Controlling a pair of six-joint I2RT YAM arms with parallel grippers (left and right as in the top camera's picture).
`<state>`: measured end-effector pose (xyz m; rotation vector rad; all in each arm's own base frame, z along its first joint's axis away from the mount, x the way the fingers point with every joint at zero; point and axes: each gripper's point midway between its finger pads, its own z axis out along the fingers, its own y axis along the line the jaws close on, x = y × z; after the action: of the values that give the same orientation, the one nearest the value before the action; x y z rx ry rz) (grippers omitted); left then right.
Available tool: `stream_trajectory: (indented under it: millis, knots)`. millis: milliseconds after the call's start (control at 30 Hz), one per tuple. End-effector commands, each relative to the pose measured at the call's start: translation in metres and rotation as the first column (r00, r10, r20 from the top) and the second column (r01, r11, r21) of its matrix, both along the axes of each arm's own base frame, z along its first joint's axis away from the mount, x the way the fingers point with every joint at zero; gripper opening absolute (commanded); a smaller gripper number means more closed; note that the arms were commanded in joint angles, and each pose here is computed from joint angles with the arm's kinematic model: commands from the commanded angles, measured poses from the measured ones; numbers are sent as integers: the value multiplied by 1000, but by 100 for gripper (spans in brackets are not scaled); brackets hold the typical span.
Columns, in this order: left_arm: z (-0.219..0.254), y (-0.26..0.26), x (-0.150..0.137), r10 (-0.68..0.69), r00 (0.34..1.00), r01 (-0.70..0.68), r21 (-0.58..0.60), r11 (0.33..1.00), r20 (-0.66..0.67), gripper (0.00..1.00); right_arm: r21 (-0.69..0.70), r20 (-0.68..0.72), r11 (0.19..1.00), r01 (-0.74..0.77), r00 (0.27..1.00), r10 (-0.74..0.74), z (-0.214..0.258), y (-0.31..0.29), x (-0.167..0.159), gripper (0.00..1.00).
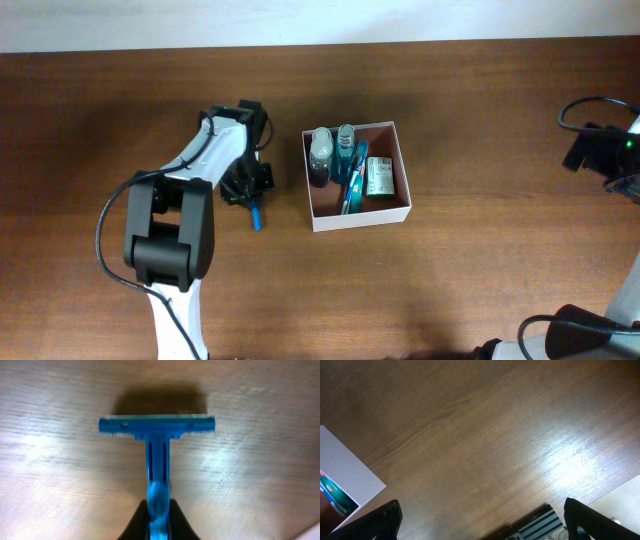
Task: Pack container
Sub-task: 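Lift the razor and carry it right over the box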
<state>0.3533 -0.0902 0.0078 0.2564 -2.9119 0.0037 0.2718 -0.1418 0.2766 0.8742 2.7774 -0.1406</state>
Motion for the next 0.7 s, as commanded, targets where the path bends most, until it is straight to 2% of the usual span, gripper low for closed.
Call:
stream_trajectory:
  millis: [0,233,367,500,667]
  knots:
    - [33,17,33,7,997,-7,9,1000,78,1,-1,14,1000,2,1000,-2,3,0,-2,99]
    - [157,31,81,59,952,-52,-31,998,299,1,-1,14,1000,3,1000,-2,3,0,-2,99]
    - [227,14,88,36,889,-8,-65,998,456,1,-1,14,1000,3,1000,-2,3,0,-2,99]
    - [287,-46,81,-67,787,198,-148,969,614,1,-1,14,1000,3,1000,-2,3,0,-2,98]
    - [316,-130,48,-254,663,458,-113,882,704,1,-1,14,1000,3,1000,-2,3,0,-1,99]
